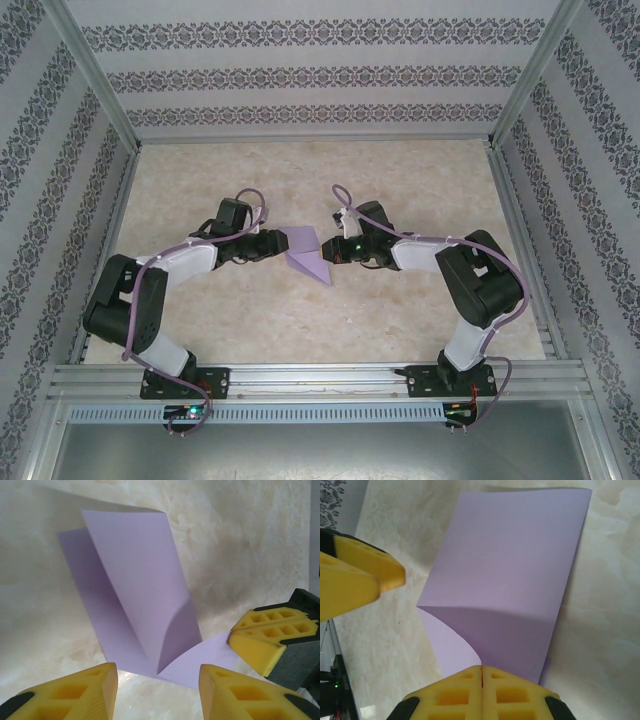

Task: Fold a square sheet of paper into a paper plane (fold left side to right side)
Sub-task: Fourth fold the wing at the center of the table.

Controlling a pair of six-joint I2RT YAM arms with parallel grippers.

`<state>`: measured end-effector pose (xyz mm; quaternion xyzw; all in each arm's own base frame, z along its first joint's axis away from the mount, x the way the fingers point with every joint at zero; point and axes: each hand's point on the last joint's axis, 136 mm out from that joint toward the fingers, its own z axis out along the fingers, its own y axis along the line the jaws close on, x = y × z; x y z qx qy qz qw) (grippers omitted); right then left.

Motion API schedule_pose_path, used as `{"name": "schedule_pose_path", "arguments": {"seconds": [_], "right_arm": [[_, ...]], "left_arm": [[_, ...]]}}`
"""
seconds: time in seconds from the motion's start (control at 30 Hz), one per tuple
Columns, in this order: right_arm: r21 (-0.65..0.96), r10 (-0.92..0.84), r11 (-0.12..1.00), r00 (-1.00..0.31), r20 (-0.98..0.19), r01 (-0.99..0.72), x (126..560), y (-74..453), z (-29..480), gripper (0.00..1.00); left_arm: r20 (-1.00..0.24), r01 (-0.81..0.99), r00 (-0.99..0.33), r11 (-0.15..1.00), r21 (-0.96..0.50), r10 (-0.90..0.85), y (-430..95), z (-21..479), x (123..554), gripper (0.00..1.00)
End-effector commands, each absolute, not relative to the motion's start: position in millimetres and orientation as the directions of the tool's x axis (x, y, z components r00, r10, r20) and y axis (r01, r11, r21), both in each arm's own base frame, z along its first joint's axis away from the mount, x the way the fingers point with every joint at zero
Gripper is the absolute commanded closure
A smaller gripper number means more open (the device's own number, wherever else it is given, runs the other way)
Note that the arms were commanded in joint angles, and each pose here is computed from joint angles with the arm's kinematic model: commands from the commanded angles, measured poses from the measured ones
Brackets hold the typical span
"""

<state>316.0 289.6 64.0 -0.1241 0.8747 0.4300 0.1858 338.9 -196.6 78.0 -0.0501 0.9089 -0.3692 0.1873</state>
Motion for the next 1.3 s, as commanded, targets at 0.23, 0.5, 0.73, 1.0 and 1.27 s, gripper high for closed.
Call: {"name": "schedule_pose_path", "arguments": {"seconds": [0.23,0.5,0.73,1.0,1.27], "right_arm": [[0.740,-0.026,0.542,-0.888,-0.459,-0.398,317.0,293.4,82.1,1.00],[0.736,-0.021,0.559,-0.895,-0.446,-0.380,315.5,289.5,74.7,1.00],[0.720,-0.001,0.592,-0.894,-0.447,-0.361,316.6,281.4,70.5,0.88],[0.619,0.031,0.714,-0.869,-0.494,-0.326,319.4,255.7,82.3,0.73],[0.333,-0.112,0.865,-0.792,-0.600,-0.375,297.3,240.2,100.1,0.65]], "left_arm": [[-0.248,0.036,-0.939,0.649,-0.760,-0.239,-213.4,71.6,358.1,0.54],[-0.248,0.035,-0.938,0.647,-0.762,-0.241,-216.5,65.7,368.9,0.73],[-0.252,0.034,-0.934,0.640,-0.768,-0.253,-217.0,69.1,369.1,0.98],[-0.231,0.011,-0.928,0.601,-0.799,-0.291,-218.8,79.9,364.2,0.99],[-0.216,0.008,-0.930,0.570,-0.821,-0.298,-224.4,88.0,360.6,0.99]]}}
